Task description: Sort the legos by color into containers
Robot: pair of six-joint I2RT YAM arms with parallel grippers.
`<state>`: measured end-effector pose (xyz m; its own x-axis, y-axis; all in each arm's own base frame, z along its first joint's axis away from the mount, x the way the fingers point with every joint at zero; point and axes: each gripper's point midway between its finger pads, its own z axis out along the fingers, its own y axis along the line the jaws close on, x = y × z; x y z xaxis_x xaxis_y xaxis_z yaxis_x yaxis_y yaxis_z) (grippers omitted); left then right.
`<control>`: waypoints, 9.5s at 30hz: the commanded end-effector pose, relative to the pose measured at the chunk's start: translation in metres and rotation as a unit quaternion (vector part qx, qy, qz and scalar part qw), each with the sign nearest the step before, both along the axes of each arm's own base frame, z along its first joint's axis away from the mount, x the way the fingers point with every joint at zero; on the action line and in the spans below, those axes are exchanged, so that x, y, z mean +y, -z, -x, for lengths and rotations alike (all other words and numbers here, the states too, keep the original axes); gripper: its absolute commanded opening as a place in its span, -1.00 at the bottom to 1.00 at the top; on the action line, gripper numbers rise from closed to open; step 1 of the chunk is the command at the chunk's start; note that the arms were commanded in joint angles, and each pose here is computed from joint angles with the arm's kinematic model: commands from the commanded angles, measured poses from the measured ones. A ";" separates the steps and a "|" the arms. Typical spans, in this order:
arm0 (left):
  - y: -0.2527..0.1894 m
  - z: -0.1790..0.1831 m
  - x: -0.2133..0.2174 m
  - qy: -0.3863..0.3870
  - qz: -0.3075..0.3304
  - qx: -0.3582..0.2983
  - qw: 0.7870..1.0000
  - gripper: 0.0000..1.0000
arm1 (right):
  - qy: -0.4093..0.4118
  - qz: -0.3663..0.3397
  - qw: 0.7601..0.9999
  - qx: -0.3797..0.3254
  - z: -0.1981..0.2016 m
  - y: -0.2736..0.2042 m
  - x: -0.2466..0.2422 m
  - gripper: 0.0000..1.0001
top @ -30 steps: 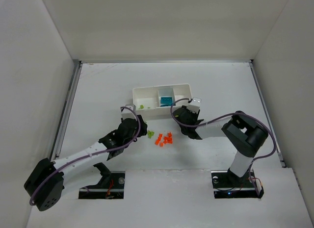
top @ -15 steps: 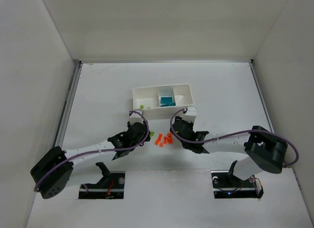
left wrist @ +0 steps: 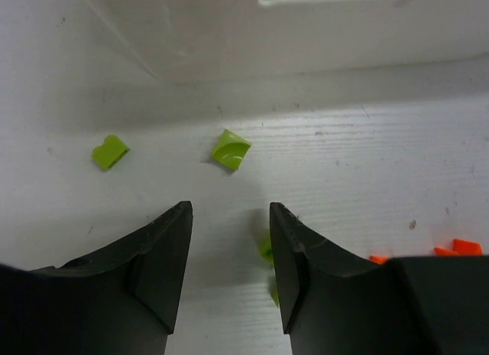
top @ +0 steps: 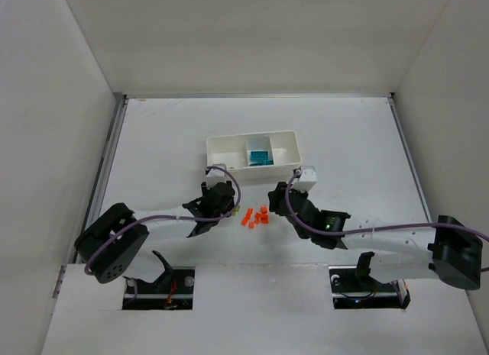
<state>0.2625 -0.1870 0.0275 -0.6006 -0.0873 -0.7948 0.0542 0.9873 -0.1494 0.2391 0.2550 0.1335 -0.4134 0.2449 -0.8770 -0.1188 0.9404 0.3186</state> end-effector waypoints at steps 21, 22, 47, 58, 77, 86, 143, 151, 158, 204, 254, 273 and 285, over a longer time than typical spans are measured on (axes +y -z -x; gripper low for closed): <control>0.004 -0.046 -0.012 -0.002 -0.030 -0.015 0.999 -0.36 | -0.058 -0.013 0.998 -0.033 0.002 -0.036 0.020 -0.41; 0.004 -0.045 -0.013 0.000 -0.031 -0.014 0.999 -0.41 | -0.057 -0.014 0.998 -0.035 0.001 -0.038 0.020 -0.41; -0.035 -0.017 -0.014 0.009 0.028 -0.039 0.999 -0.73 | -0.037 -0.002 0.998 -0.056 -0.135 -0.057 0.042 -0.18; -0.074 -0.024 -0.017 0.006 0.059 -0.071 0.996 -0.73 | -0.028 0.006 0.998 -0.054 -0.144 -0.045 0.039 0.28; -0.126 -0.115 -0.025 -0.039 0.089 -0.119 0.988 -0.69 | -0.066 -0.015 0.998 0.013 -0.007 0.025 0.024 -0.38; -0.121 -0.140 -0.024 -0.059 0.075 -0.119 0.988 -0.63 | -0.098 0.034 0.993 0.056 0.040 0.065 0.030 -0.05; -0.015 0.046 -0.023 0.053 -0.005 -0.008 0.999 -0.17 | -0.054 0.095 0.993 0.051 -0.007 0.103 0.042 -0.28; -0.006 0.052 -0.026 0.058 -0.013 0.009 0.998 -0.14 | -0.048 0.066 0.996 0.040 -0.002 0.079 0.032 -0.39; -0.011 0.053 -0.027 0.061 -0.004 0.006 0.998 -0.14 | -0.051 0.040 0.997 0.035 0.005 0.058 0.022 -0.40; 0.003 0.054 -0.027 0.066 0.009 0.017 0.998 -0.20 | 0.058 0.039 0.996 -0.063 -0.153 -0.052 -0.045 -0.02; -0.131 -0.104 -0.018 -0.042 0.164 -0.096 0.981 -0.65 | -0.095 0.054 0.991 0.073 -0.019 0.092 0.038 0.00; -0.089 -0.033 -0.016 0.007 0.097 -0.078 0.992 -0.19 | -0.085 0.060 0.991 0.081 -0.026 0.103 0.041 -0.42; -0.047 0.024 -0.008 0.006 0.079 -0.037 0.996 -0.12 | -0.063 0.012 0.998 0.015 -0.038 0.024 0.023 -0.54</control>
<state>0.2421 -0.1984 0.0776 -0.5514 -0.1687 -0.8170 0.1204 0.9530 -0.2780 0.2629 0.2845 0.0723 -0.5359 0.1105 -0.8370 -0.2410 0.9301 0.2771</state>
